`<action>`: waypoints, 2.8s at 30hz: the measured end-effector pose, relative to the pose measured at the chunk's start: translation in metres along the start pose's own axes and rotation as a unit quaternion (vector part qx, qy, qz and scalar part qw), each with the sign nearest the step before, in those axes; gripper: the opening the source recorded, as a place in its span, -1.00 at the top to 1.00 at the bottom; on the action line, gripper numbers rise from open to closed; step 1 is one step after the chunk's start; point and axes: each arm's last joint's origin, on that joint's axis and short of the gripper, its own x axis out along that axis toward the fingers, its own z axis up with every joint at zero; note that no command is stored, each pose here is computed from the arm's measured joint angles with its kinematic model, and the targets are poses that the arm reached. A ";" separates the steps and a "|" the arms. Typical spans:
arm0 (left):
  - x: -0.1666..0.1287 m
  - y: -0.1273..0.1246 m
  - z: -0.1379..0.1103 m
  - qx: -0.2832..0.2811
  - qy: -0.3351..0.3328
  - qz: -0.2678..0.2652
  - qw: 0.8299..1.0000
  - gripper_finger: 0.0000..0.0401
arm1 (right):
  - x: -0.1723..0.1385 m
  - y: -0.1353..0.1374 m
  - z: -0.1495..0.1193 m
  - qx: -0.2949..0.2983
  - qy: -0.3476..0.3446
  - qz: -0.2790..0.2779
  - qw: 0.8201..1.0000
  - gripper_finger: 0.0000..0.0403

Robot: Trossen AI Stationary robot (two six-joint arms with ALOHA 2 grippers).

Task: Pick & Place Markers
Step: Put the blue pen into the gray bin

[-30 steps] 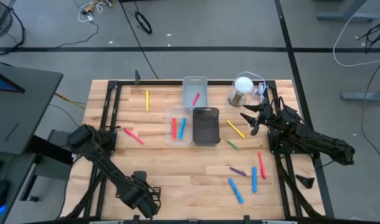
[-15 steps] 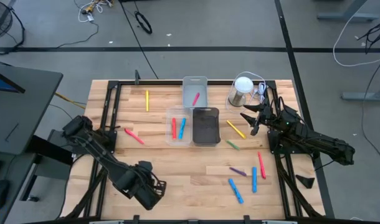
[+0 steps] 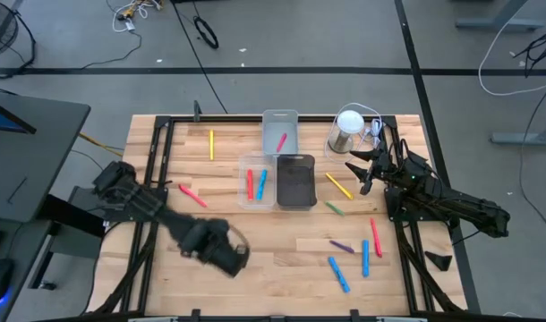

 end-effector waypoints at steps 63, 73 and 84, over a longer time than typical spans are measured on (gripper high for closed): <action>0.017 -0.037 0.426 0.042 -0.027 -0.035 0.998 0.82 | 0.000 -0.002 0.000 0.000 0.000 -0.017 1.000 -0.03; 0.021 -0.027 0.444 0.036 -0.064 0.004 0.997 0.82 | 0.000 -0.002 0.000 0.000 0.000 -0.017 1.000 -0.03; 0.051 -0.025 0.451 0.033 -0.080 0.010 0.996 0.82 | 0.000 -0.002 0.000 0.000 0.000 -0.017 1.000 -0.03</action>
